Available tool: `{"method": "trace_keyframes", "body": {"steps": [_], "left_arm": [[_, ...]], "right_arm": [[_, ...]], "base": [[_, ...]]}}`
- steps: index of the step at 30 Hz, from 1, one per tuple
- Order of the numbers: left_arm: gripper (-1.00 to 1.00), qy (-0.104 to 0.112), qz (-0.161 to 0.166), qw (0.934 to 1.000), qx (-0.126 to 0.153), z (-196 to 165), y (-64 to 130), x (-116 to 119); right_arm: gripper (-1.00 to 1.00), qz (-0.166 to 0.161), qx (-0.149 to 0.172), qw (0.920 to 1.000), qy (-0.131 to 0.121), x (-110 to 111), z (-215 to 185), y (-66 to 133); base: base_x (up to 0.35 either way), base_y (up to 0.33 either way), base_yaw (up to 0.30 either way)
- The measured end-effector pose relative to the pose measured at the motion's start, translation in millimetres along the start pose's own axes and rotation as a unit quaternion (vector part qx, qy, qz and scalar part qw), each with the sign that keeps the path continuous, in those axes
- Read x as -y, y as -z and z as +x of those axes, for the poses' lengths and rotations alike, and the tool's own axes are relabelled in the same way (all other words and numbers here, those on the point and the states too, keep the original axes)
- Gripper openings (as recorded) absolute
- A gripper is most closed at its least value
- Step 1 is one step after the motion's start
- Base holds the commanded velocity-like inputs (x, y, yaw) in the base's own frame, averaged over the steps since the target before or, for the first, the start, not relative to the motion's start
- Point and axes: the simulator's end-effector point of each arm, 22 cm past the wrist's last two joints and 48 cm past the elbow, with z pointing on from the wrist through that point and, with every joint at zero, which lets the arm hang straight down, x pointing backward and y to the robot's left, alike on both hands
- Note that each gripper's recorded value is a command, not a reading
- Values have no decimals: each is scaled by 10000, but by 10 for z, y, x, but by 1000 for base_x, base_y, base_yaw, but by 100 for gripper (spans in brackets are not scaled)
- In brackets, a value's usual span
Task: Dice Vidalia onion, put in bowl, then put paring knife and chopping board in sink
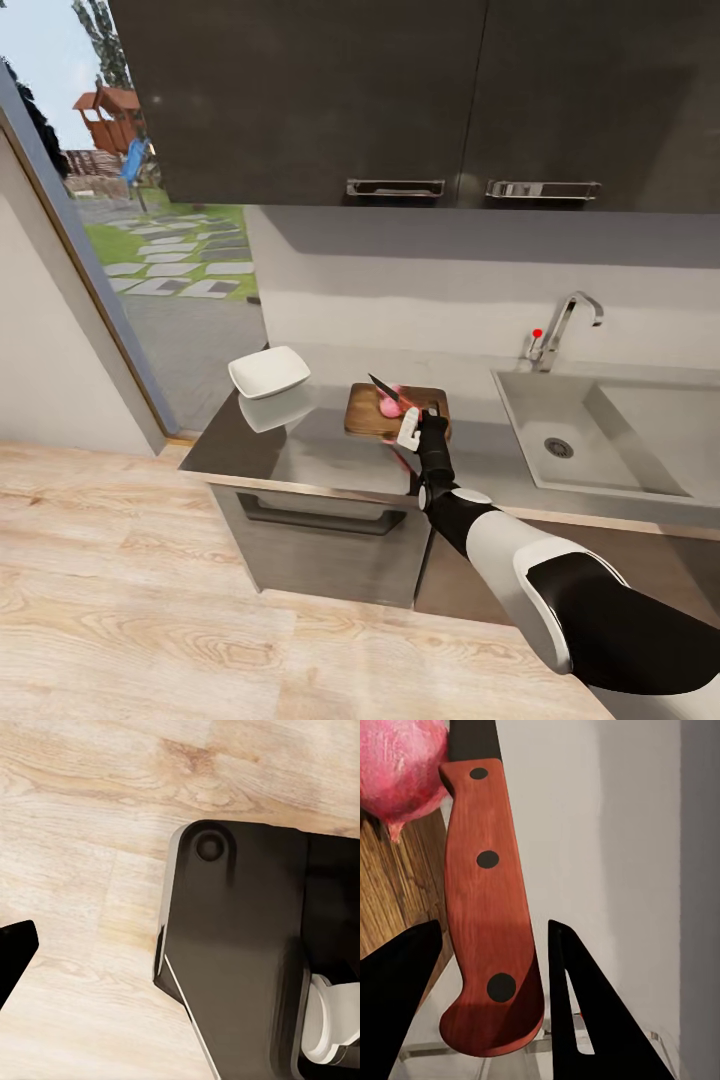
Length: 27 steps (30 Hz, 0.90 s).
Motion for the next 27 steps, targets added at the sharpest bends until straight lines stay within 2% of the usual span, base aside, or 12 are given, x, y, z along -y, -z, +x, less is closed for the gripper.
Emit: {"method": "trace_keyframes", "body": {"steps": [27], "left_arm": [[100, 0, -1, 10000, 0, 1, 1, -1]], "right_arm": [[-100, 0, 0, 10000, 0, 0, 0, 0]], "base": [[0, 0, 0]]}}
